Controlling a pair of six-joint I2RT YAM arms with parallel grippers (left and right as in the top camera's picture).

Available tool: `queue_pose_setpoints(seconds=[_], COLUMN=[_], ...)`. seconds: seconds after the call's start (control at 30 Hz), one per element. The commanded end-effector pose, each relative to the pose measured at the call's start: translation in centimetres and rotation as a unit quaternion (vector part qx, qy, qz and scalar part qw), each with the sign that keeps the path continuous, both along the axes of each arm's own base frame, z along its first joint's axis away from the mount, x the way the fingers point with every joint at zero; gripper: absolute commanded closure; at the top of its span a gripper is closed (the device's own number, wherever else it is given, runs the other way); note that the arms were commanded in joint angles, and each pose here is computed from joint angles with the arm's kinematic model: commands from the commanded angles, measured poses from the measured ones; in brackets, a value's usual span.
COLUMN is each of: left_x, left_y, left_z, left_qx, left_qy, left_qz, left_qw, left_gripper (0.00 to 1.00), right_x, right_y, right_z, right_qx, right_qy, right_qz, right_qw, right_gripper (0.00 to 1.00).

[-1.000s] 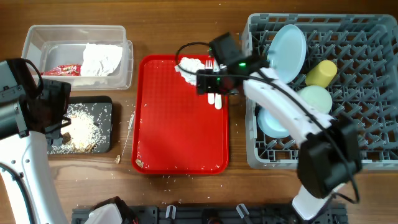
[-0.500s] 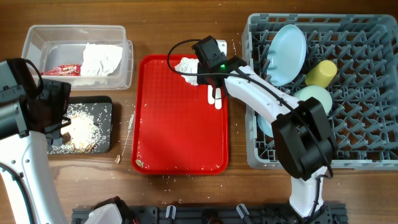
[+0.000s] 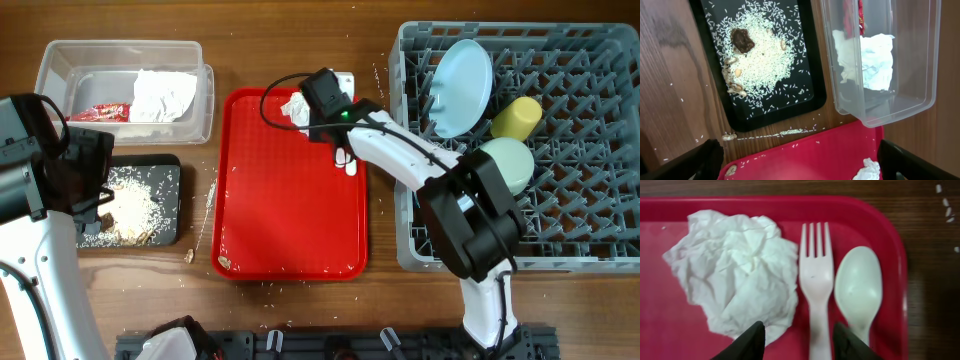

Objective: Sort waste into correct bins and load items into the dishwasher rack
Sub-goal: 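Reach the right gripper to the white fork on the red tray and grasp it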

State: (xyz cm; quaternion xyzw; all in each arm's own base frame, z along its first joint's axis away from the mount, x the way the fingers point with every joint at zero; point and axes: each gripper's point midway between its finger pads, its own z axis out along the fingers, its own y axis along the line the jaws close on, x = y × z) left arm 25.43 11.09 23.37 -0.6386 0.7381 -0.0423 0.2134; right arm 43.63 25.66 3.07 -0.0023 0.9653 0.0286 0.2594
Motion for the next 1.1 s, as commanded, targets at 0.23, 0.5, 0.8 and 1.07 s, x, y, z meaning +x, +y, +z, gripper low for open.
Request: queue_pose_setpoints(seconds=[0.23, 0.5, 0.8, 1.07], left_x=[0.1, 0.1, 0.1, 0.1], left_y=[0.1, 0.1, 0.1, 0.1], left_z=[0.5, 0.5, 0.5, 0.5], left_qx=[0.001, 0.001, 0.001, 0.001], left_qy=[-0.007, -0.007, -0.007, -0.007], left_qz=[0.004, 0.004, 0.004, 0.004], left_qw=[1.000, 1.000, 1.000, 1.000], left_gripper=[0.00, 0.00, 0.00, 0.00], right_x=[0.3, 0.3, 0.0, -0.6], right_y=[-0.4, -1.2, -1.2, -1.2], right_z=[-0.8, -3.2, -4.0, -3.5], right_qx=[-0.027, -0.041, -0.043, -0.039], right_qy=[-0.012, 0.007, 0.017, 0.030], right_qz=[-0.022, -0.026, -0.025, -0.019], right_qw=[0.999, 0.999, 0.999, 0.999], right_gripper=[0.55, 0.56, 0.67, 0.73])
